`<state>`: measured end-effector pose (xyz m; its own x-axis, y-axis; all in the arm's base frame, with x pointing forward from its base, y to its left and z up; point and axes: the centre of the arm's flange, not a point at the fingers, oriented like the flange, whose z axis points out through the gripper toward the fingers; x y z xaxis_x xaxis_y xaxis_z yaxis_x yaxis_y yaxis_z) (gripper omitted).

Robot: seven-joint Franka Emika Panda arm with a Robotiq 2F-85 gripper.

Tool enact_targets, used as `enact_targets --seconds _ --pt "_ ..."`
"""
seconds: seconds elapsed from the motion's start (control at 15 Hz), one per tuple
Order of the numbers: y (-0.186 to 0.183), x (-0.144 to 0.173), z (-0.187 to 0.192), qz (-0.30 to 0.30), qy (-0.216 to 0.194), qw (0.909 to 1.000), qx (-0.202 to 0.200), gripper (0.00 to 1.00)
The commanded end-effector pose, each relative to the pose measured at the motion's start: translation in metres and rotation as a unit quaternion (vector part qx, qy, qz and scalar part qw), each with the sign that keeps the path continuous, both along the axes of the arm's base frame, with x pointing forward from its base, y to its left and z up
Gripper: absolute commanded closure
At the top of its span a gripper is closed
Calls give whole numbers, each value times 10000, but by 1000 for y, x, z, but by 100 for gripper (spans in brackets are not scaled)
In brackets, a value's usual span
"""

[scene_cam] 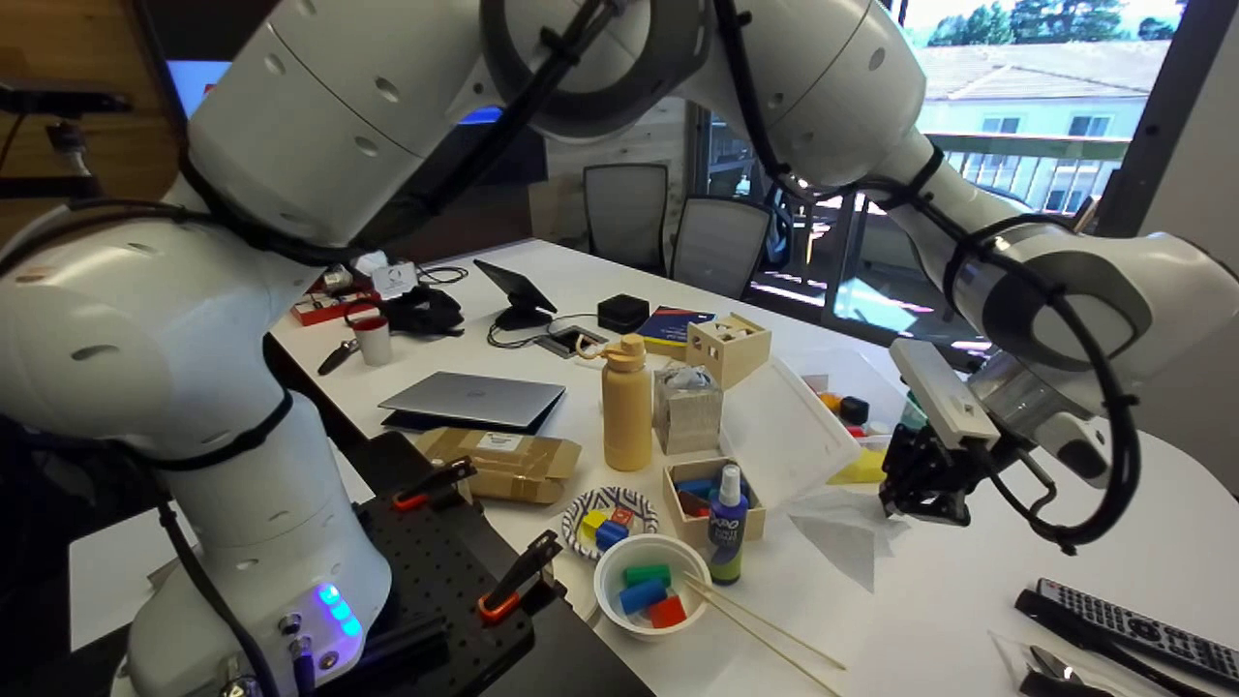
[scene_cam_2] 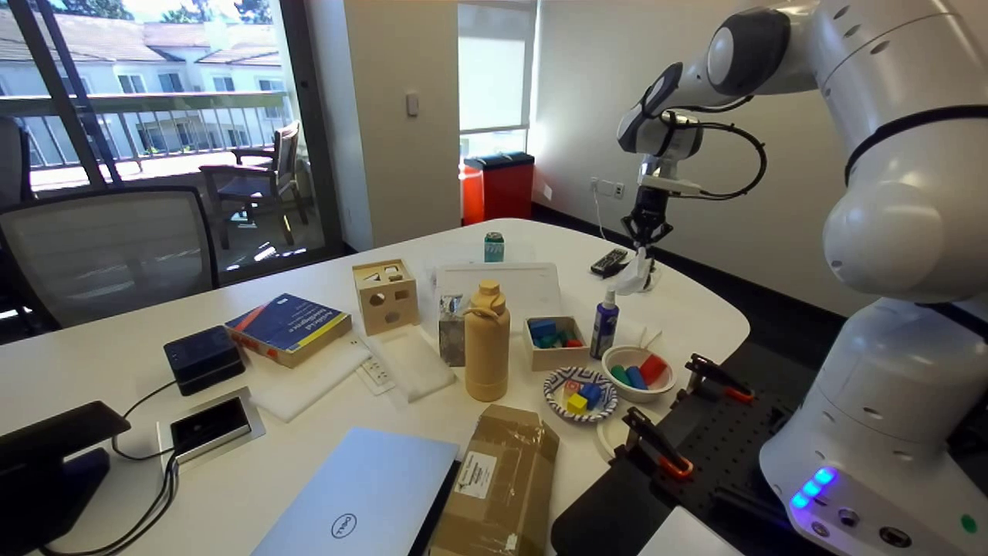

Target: Unfold the paper towel

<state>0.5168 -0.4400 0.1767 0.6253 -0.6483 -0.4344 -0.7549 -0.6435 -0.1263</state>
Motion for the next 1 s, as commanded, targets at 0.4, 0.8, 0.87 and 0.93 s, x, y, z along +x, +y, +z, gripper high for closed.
enact_targets --seconds 0.4,0.8,0.87,0.93 --pt "54 56 -51 -695 627 9690 -2287 100" --pt "66 48 -70 -1281 1514 9171 -3459 100" --pt "65 48 -76 -1354 1670 9066 -3632 100" --pt "65 46 -83 -1385 1848 8978 -3749 100"
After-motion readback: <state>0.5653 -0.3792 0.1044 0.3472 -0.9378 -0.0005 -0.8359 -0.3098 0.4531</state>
